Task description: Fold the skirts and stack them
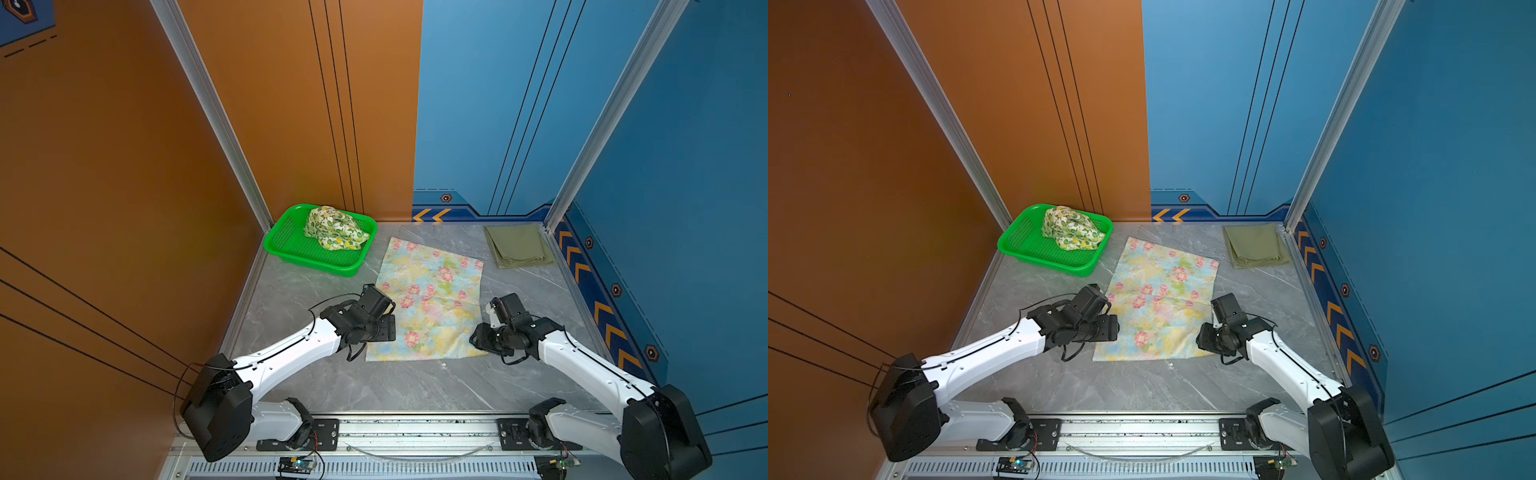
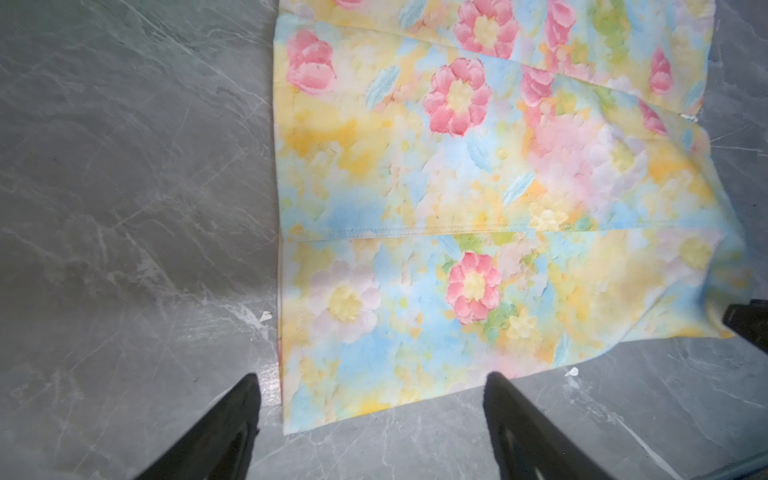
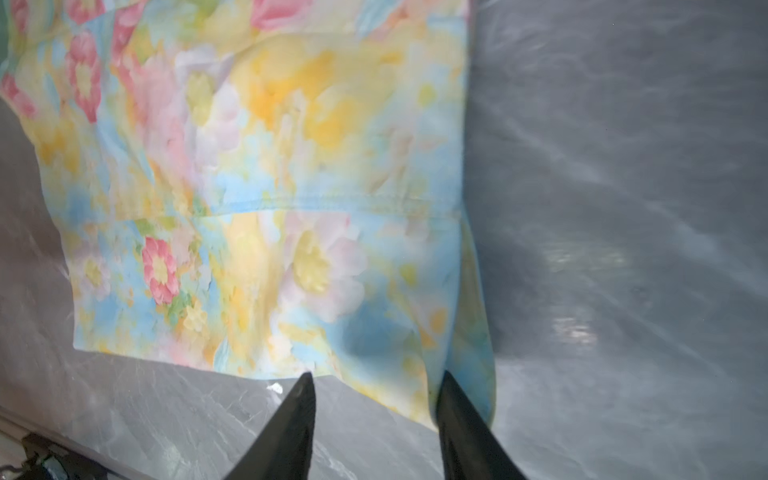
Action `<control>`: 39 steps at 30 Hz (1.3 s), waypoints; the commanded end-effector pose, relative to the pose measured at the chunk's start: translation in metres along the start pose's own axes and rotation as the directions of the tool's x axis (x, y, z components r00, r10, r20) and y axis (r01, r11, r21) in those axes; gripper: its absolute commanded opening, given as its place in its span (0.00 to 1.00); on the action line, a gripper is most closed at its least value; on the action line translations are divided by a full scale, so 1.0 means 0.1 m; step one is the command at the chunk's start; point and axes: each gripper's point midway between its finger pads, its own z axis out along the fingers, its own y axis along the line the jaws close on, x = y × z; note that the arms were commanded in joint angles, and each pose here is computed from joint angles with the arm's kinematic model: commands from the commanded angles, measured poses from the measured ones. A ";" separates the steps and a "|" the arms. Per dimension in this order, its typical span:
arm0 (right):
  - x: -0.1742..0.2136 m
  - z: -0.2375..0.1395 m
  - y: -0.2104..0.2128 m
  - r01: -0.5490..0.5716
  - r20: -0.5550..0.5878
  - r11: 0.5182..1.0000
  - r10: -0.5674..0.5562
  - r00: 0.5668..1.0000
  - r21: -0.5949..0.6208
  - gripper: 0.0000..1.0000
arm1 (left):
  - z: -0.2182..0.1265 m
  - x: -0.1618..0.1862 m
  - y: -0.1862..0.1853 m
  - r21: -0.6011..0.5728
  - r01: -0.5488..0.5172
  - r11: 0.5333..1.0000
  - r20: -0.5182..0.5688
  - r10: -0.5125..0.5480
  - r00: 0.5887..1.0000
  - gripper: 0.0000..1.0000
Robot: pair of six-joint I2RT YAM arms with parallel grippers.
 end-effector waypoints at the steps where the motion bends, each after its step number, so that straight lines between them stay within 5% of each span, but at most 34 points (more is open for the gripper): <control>1: 0.23 -0.04 0.24 0.018 -0.009 0.998 -0.019 1.000 -0.055 0.46 | -0.01 -0.11 0.04 0.020 0.014 1.000 -0.007 -0.013 1.000 0.85; 6: 0.27 -0.20 0.41 0.121 0.013 0.992 -0.120 0.993 -0.044 0.66 | 0.00 -0.17 0.18 0.000 0.041 0.999 -0.005 -0.041 0.999 0.85; 11: -0.31 -0.42 0.27 0.028 0.148 0.999 -0.023 0.989 -0.029 0.78 | 0.06 -0.06 0.13 -0.012 0.016 1.000 -0.028 -0.016 0.999 0.85; 15: -0.86 -0.46 0.08 -0.091 0.253 0.995 0.095 0.963 -0.029 0.78 | 0.18 0.14 0.07 -0.039 -0.026 0.999 -0.073 0.023 0.997 0.85; 21: -1.27 -0.26 0.06 -0.138 0.237 0.987 0.152 0.960 -0.078 0.75 | 0.43 0.44 -0.05 -0.075 -0.101 0.992 -0.153 0.089 0.984 0.85; 31: -1.38 0.09 0.21 -0.125 0.197 0.985 0.147 0.969 -0.119 0.65 | 0.65 0.81 0.06 -0.128 -0.175 0.976 -0.259 0.137 0.956 0.91; 39: -1.36 0.40 0.57 -0.058 0.148 0.989 0.078 0.986 -0.136 0.61 | 0.57 0.78 0.44 -0.158 -0.084 0.984 -0.253 0.042 0.966 0.91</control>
